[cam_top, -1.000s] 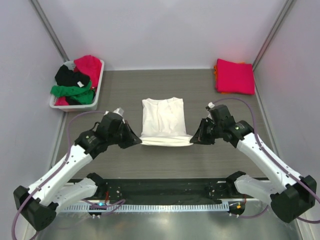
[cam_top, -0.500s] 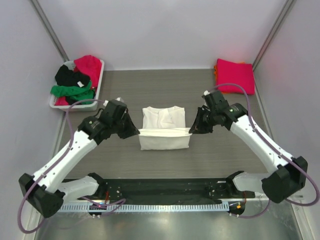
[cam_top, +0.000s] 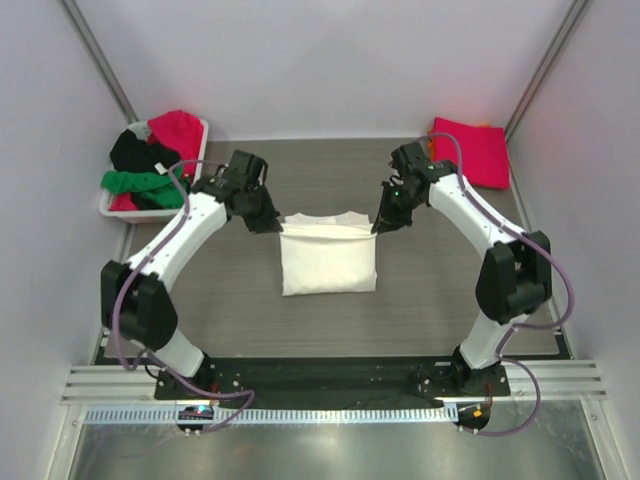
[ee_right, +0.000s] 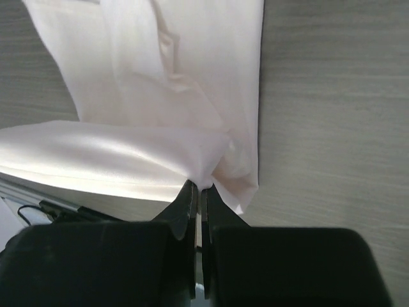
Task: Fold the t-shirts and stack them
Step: Fold the tshirt
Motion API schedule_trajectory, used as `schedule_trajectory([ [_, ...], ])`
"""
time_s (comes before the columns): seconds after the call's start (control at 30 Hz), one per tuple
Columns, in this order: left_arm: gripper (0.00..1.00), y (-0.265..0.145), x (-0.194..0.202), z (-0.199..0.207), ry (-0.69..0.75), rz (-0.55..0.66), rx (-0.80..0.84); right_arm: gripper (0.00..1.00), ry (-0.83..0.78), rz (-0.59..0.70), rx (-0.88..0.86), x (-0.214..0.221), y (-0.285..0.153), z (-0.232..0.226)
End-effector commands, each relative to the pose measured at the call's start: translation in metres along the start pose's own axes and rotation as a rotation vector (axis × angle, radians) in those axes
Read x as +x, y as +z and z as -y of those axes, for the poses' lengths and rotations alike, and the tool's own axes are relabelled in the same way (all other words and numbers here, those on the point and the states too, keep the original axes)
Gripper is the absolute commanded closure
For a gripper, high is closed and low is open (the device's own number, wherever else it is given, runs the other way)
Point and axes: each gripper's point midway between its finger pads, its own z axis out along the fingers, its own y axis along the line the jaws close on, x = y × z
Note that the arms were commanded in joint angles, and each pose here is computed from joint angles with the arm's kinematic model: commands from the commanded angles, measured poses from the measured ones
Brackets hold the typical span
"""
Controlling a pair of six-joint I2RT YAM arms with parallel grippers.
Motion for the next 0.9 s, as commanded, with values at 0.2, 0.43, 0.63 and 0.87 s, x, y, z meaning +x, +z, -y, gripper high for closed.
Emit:
schedule_trajectory([
  [0.2,0.98,0.064,-0.061,-0.012,0.023,-0.025,-0.073,0.99,-0.023,-0.006,0.058,-0.065,0.047,0.023],
  [0.43,0.96,0.111,-0.080,-0.020,0.010,-0.077,-0.091,0.99,0.000,-0.016,0.067,-0.093,0.080,0.031],
  [0.63,0.86,0.138,-0.090,-0.025,0.007,-0.094,-0.095,0.99,0.024,-0.042,0.079,-0.096,0.102,0.038],
  [0.87,0.48,0.130,-0.126,0.008,0.044,-0.088,-0.034,0.14,0.056,0.045,0.085,-0.120,0.085,0.028],
])
